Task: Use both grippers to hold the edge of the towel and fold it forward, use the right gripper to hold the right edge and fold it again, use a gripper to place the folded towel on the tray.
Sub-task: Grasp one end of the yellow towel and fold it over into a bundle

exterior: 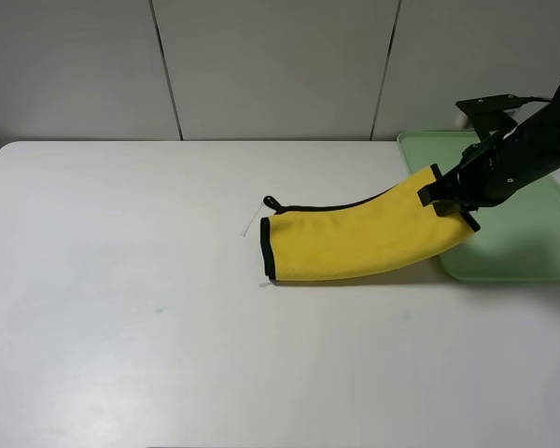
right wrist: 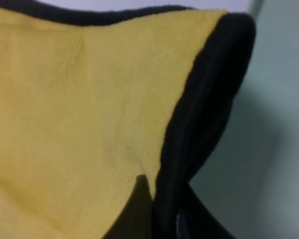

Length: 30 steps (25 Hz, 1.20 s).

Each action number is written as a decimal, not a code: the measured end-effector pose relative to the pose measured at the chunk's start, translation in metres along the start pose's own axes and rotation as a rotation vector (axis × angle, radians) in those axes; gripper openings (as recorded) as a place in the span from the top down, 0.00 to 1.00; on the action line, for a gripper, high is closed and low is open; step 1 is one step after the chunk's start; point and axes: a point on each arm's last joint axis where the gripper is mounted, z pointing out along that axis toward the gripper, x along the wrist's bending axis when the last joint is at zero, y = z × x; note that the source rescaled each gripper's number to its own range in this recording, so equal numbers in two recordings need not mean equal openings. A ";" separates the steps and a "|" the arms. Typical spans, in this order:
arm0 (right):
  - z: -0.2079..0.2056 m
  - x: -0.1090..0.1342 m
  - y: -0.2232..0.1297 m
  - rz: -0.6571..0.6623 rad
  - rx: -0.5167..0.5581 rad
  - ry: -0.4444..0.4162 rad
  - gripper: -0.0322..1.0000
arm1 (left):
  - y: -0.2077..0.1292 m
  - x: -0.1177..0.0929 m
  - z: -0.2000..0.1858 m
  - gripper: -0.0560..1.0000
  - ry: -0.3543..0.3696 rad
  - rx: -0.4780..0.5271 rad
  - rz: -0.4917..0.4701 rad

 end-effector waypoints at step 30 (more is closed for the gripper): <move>-0.014 0.135 0.037 -0.067 -0.048 0.203 0.94 | 0.000 0.000 0.000 0.03 0.000 0.000 0.000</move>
